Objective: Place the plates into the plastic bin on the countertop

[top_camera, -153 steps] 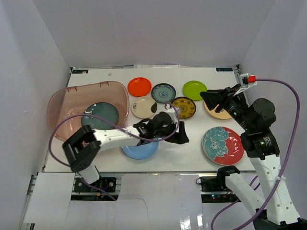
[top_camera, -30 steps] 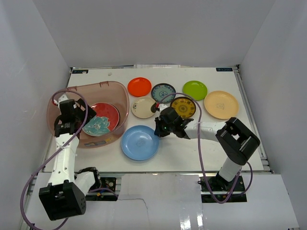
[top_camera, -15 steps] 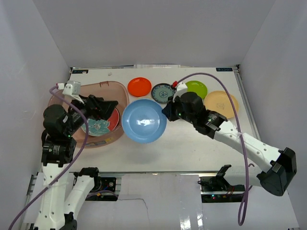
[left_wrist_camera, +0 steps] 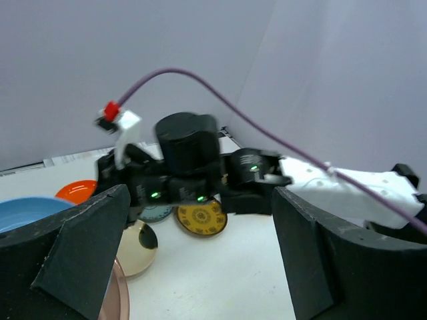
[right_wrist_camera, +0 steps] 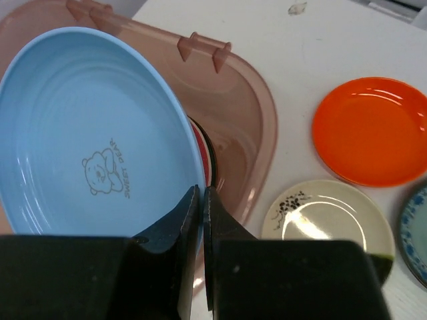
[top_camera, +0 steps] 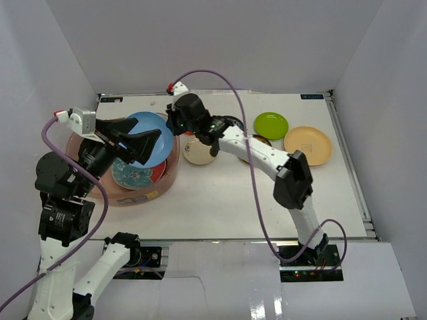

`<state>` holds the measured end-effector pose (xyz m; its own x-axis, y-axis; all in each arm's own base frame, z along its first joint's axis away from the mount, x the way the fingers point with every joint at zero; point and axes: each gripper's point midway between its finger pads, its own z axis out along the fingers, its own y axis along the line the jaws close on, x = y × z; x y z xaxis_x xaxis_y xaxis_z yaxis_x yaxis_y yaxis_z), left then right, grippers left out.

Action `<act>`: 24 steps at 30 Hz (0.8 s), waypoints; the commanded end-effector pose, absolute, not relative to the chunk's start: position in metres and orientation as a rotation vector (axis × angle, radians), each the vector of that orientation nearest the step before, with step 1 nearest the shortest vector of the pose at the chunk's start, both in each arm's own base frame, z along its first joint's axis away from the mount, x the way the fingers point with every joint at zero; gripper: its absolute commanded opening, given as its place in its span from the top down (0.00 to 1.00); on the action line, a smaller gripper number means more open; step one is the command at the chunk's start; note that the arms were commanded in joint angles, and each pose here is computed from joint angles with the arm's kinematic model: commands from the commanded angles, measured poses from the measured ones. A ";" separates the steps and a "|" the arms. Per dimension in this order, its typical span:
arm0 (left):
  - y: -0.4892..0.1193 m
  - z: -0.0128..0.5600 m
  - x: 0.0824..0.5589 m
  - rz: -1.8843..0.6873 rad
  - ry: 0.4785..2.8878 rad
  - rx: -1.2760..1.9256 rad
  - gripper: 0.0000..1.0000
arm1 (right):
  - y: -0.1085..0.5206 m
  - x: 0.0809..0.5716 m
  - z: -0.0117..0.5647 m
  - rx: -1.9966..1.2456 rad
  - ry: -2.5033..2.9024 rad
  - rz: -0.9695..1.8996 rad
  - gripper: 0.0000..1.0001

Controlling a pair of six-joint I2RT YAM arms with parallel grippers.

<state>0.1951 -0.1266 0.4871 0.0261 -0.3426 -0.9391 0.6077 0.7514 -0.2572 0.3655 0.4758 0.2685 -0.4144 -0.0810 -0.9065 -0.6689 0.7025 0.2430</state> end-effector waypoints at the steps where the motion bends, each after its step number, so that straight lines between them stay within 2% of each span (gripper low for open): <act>1: -0.124 0.473 0.213 -0.695 1.415 0.196 0.02 | 0.525 0.365 0.305 -0.611 1.761 0.770 0.92; 2: -0.126 0.470 0.214 -0.697 1.424 0.197 0.02 | 0.539 0.373 0.275 -0.633 1.788 0.731 0.92; 4: -0.128 0.460 0.217 -0.690 1.440 0.201 0.02 | 0.559 0.377 0.257 -0.644 1.782 0.719 0.92; 11: -0.125 0.436 0.224 -0.647 1.487 0.167 0.02 | 0.580 0.376 0.215 -0.673 1.760 0.637 0.91; 14: -0.120 0.427 0.225 -0.626 1.487 0.140 0.02 | 0.579 0.369 0.204 -0.695 1.770 0.616 0.77; 15: -0.116 0.426 0.227 -0.610 1.483 0.119 0.02 | 0.580 0.369 0.206 -0.695 1.763 0.624 0.67; 18: -0.111 0.425 0.224 -0.598 1.455 0.100 0.02 | 0.578 0.364 0.219 -0.696 1.747 0.645 0.52; 20: -0.109 0.422 0.221 -0.584 1.440 0.112 0.02 | 0.569 0.360 0.248 -0.685 1.719 0.664 0.43; 22: -0.106 0.418 0.221 -0.568 1.439 0.112 0.02 | 0.558 0.358 0.266 -0.669 1.703 0.656 0.39; 24: -0.108 0.408 0.219 -0.577 1.444 0.121 0.02 | 0.530 0.355 0.284 -0.641 1.706 0.642 0.41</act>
